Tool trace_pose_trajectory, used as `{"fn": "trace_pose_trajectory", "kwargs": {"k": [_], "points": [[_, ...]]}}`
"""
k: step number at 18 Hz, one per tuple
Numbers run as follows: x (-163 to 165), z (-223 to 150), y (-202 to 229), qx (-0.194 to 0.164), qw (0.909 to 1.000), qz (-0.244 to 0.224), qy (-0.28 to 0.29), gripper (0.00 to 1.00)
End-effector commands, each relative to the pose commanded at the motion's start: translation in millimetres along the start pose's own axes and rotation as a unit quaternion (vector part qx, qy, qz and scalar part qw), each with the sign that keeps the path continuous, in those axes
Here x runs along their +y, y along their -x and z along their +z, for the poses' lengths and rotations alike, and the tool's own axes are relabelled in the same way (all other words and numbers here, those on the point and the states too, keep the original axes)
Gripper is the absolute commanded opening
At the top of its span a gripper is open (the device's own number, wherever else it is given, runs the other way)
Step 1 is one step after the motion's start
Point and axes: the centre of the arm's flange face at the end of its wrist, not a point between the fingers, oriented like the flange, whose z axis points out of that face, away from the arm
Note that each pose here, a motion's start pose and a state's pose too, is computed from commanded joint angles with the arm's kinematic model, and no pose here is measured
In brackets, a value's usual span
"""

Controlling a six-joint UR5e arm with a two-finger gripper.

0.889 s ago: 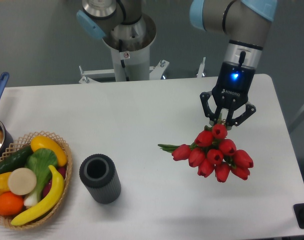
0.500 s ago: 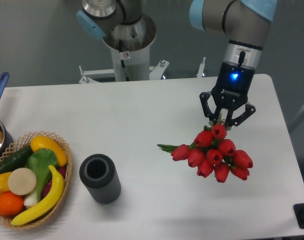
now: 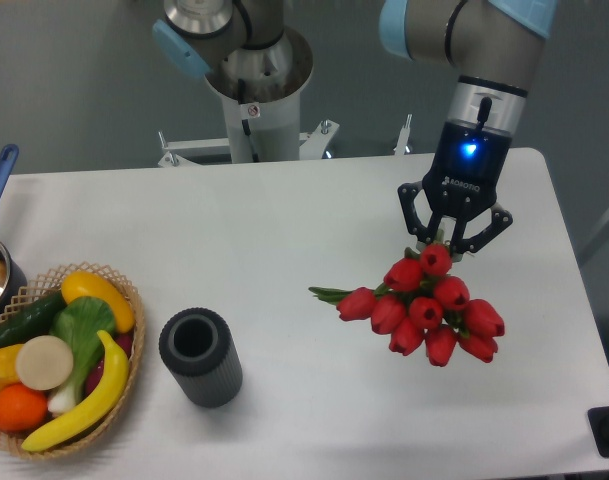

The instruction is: Insert the flowers into the vase

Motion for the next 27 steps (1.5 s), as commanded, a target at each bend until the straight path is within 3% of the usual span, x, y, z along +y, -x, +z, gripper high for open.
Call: {"fn": "trace_pose_trajectory", "kwargs": {"k": [4,8,14,18,27], "points": [[-14,11,-16,0.041,0.9969,0.011,-0.066,0.28],[-34,15,-32,0.091,0.9848,0.027,-0.145,0.28],[-38,30,-64,0.161,0.9477,0.076,-0.265,0.28],[-45,43,-87,0.181,0.9392,0.097,-0.275,0.28],[-73,65,-120,0.229,0.9047,0.133,-0.334,0.28]]}}
